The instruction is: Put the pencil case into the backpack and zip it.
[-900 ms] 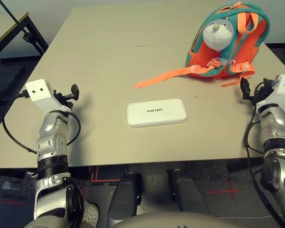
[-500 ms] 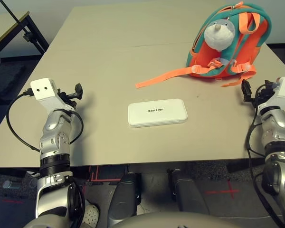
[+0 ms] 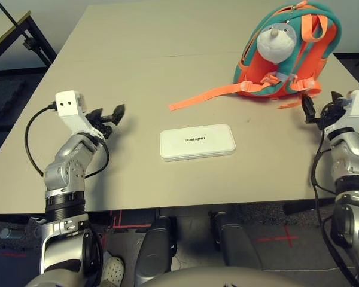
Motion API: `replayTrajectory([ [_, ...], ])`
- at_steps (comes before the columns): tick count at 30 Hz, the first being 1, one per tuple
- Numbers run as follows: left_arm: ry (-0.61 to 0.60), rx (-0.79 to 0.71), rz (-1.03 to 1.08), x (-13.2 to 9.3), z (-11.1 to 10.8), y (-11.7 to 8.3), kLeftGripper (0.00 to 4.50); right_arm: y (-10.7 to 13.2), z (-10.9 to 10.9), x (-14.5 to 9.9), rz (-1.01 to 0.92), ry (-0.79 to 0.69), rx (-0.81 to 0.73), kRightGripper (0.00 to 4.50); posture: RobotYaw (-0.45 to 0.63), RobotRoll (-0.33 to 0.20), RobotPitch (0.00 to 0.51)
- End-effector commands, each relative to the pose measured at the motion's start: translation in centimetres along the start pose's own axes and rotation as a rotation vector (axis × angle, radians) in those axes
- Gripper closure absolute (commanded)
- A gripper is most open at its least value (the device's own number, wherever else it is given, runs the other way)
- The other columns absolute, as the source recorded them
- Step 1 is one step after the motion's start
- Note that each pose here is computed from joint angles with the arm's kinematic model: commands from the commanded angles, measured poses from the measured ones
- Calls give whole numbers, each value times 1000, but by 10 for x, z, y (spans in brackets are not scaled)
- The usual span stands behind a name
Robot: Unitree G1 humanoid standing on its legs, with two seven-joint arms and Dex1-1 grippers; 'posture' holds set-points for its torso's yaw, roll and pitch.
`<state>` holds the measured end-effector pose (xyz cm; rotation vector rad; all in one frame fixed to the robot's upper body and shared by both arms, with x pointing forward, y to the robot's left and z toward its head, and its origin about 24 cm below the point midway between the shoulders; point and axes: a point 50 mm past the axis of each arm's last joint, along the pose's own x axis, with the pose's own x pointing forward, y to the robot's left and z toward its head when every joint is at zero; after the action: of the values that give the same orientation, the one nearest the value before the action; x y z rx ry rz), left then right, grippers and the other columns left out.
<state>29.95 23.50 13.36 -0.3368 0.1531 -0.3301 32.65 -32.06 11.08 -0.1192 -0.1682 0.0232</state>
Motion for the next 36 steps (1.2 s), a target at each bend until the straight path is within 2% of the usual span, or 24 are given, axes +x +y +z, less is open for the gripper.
replayTrajectory([
  [1, 107, -79, -90, -11, -9, -6, 30, 4, -4, -1, 31, 28, -9, 0, -56, 0, 175],
  [5, 218, -203, -128, -19, -17, -7, 30, 9, -6, 1, 55, 34, -17, 0, -54, 0, 176],
  [8, 400, -342, -148, -27, -25, -5, 30, 11, -7, 1, 67, 38, -21, 0, -54, 0, 176],
  [13, 515, -537, -260, -33, -28, -11, 30, 11, -8, 1, 67, 43, -23, 0, -57, 0, 173],
  [27, 571, -679, -314, -16, -33, -12, 30, 14, -10, -1, 71, 42, -32, 0, -85, 0, 162],
  [36, 664, -739, -334, -14, -47, -12, 30, 14, -11, -2, 68, 43, -35, 0, -94, 0, 160],
])
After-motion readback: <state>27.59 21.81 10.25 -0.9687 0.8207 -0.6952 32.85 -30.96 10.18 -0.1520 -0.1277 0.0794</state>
